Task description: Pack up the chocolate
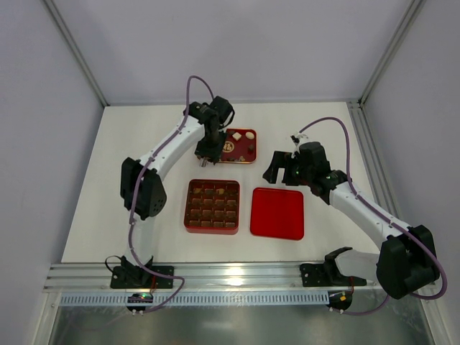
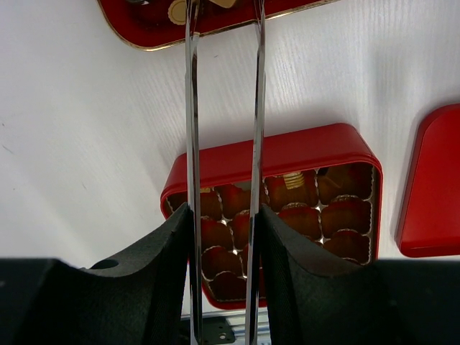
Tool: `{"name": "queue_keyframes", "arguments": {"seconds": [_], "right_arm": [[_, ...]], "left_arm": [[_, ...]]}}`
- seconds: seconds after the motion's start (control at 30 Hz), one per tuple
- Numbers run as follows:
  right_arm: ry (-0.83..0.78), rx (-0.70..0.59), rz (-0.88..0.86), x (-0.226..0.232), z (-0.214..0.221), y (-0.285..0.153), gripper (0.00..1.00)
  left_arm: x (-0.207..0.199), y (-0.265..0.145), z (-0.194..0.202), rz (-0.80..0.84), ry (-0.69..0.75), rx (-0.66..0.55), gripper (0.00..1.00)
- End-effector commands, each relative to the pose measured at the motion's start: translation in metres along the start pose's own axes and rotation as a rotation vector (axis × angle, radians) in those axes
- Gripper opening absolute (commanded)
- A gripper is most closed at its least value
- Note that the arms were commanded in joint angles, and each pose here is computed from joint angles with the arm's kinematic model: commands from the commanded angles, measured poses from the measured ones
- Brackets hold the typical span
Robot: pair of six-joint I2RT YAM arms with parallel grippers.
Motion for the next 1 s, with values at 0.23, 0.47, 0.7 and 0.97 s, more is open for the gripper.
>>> {"name": "queue_keyframes", "arguments": {"seconds": [0.23,0.47,0.7,0.97], "right_arm": [[-0.014,-0.055,-0.019,0.004,-0.009,-0.004,1.00],[-0.017,-0.058,-0.018,0.004,-0.011,-0.005,1.00],[-0.018,-0.061,-0.015,0.003,-0.012,-0.005,1.00],[-0.016,-0.057,-0.015,0.002,-0.012,-0.004,1.00]], "left_arm": [[-0.004,-0.001,-0.011,0.035,0.017,-0.018,0.38],[-0.004,-0.002,-0.020,0.027,0.005,-0.047,0.35],[-0.003,-0.007,-0.031,0.014,-0.021,-0.094,0.34],[-0.001,-0.006,-0.036,0.009,-0.035,-0.107,0.34]]}}
Point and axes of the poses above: each gripper's point midway between its finger pads, its own y axis out along the fingers, its own x axis along the line the jaws close on, z = x × y, the point moved 9 cm from there along -y, back along the fingers, and after that the axes turned 7 degrees about y, right-handed, at the moved point
